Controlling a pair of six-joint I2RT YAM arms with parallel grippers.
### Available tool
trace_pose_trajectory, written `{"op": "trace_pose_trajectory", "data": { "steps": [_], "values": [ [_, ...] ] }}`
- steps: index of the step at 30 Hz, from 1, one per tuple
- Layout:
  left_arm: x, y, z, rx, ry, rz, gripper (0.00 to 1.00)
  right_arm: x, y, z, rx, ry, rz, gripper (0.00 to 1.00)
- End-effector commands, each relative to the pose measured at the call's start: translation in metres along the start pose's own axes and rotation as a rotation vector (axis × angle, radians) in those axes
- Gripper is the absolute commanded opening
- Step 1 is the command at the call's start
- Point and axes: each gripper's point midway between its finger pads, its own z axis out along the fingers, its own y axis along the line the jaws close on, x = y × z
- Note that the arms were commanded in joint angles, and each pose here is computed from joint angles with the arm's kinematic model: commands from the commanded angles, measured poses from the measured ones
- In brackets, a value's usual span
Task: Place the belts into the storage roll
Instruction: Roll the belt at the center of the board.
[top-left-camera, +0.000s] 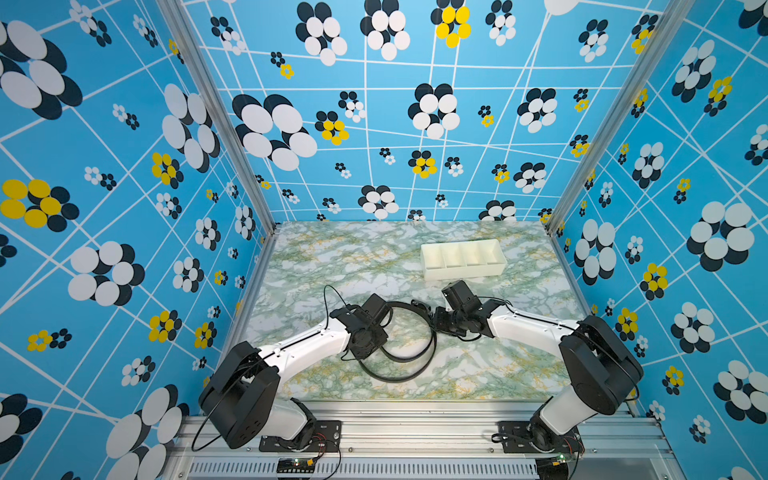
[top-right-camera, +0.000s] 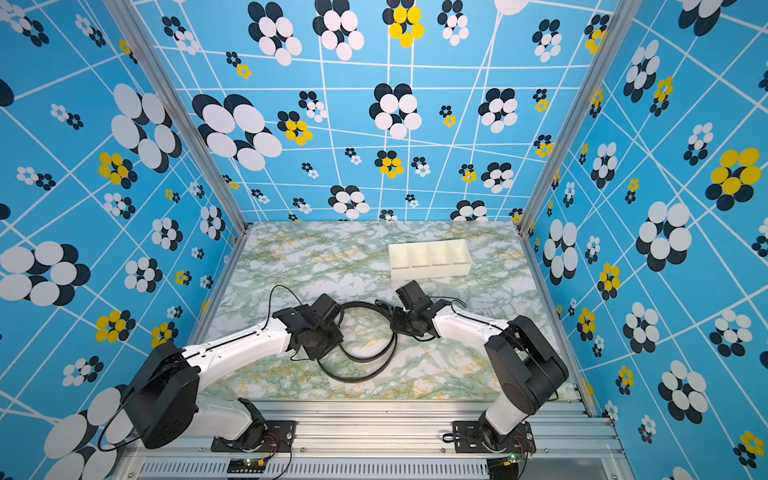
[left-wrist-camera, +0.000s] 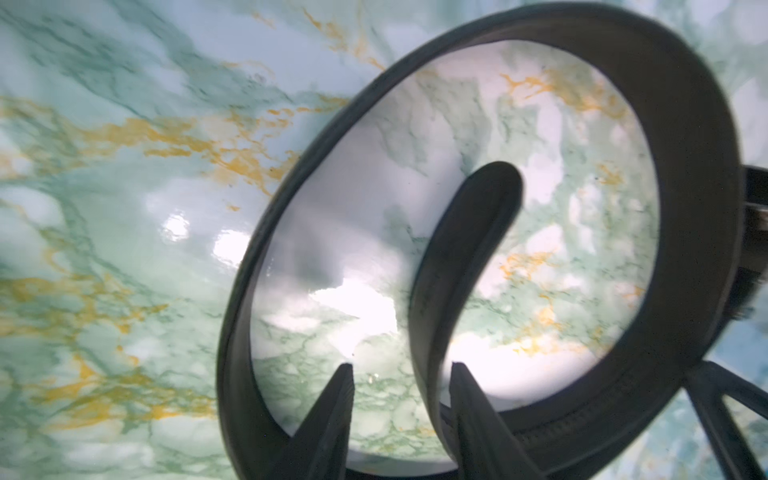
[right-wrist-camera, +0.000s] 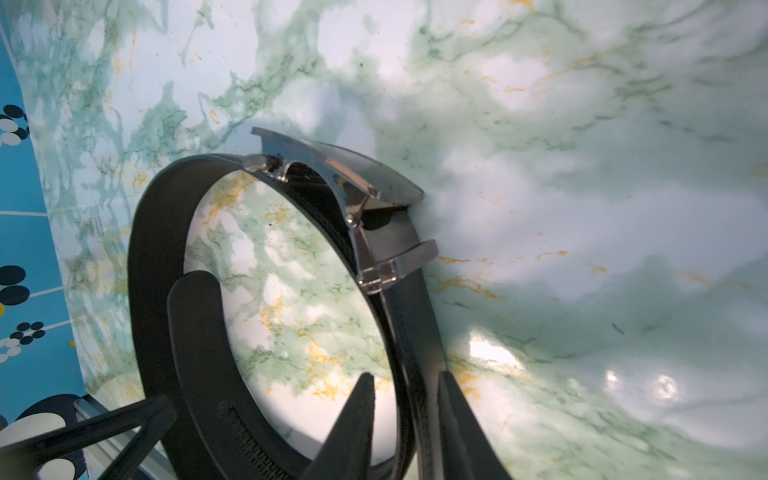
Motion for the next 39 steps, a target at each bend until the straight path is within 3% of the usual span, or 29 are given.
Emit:
{"op": "trace_pose_trajectory", "data": {
  "steps": [1,10,12,15,19,23,35,39],
  "values": [
    [0.000,0.011,-0.004,-0.028,-0.028,-0.013,0.46,0.005,-0.003,-0.001,0.009,0.003,0.008,0.29],
    [0.004,0.007,0.027,-0.096,0.021,0.009,0.48,0.006,-0.004,0.001,0.012,0.007,0.011,0.29],
    [0.006,0.008,0.036,-0.114,0.035,0.020,0.44,0.005,-0.003,0.000,0.012,0.005,0.010,0.29],
    [0.004,0.005,0.043,-0.114,0.037,0.053,0.30,0.004,-0.005,-0.001,0.020,0.001,0.007,0.29],
    [-0.003,-0.003,0.041,-0.119,0.039,0.175,0.13,0.000,-0.014,-0.004,0.059,-0.014,0.004,0.30],
    [-0.011,-0.006,0.037,-0.159,0.046,0.294,0.03,-0.008,-0.020,-0.004,0.055,-0.016,0.013,0.30],
    [-0.011,-0.017,0.054,-0.275,0.170,0.666,0.00,-0.022,-0.013,-0.001,0.052,0.003,-0.030,0.29],
    [-0.017,-0.022,0.048,-0.298,0.142,0.808,0.00,-0.023,-0.010,0.000,0.044,0.012,-0.045,0.29]
  ]
}}
